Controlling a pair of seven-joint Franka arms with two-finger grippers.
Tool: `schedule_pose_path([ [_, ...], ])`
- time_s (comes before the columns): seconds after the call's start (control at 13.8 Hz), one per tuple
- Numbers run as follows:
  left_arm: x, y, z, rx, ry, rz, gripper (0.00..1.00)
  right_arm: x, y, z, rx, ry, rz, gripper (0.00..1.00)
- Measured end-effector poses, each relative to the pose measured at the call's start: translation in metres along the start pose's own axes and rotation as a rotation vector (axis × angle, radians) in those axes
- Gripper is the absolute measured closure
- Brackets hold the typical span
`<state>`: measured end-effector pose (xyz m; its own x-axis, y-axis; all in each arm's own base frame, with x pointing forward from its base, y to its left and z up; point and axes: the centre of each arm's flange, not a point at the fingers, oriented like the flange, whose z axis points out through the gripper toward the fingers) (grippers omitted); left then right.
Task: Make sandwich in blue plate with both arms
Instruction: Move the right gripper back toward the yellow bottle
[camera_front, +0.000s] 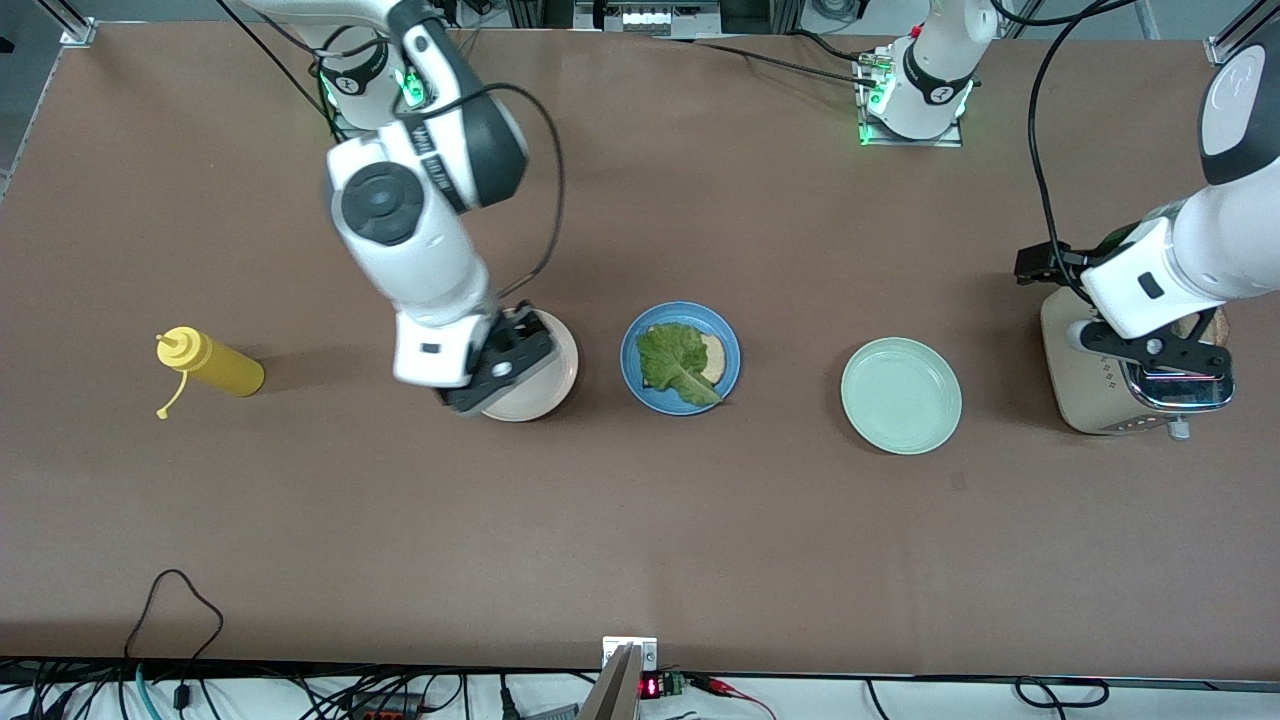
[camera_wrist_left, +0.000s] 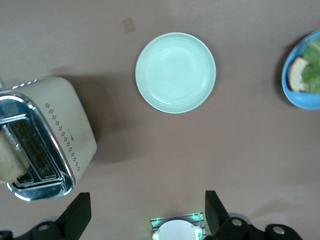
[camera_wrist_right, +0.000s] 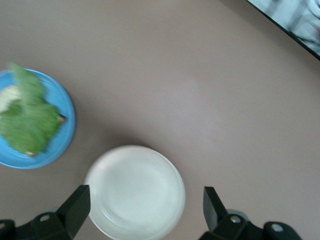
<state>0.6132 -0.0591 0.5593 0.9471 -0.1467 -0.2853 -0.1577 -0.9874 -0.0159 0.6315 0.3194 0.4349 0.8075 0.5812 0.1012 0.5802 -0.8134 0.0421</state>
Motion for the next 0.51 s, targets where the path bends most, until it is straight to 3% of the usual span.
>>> schedule_pose_path([
  [0.29, -0.001, 0.004, -0.006, 0.0, 0.015, -0.021, 0.0, -0.035, 0.1, -0.012, -0.053, -0.075, 0.151, 0.0],
  [0.51, -0.001, 0.007, -0.008, 0.0, 0.019, -0.018, 0.0, -0.076, 0.172, -0.019, -0.03, -0.11, 0.097, 0.0],
])
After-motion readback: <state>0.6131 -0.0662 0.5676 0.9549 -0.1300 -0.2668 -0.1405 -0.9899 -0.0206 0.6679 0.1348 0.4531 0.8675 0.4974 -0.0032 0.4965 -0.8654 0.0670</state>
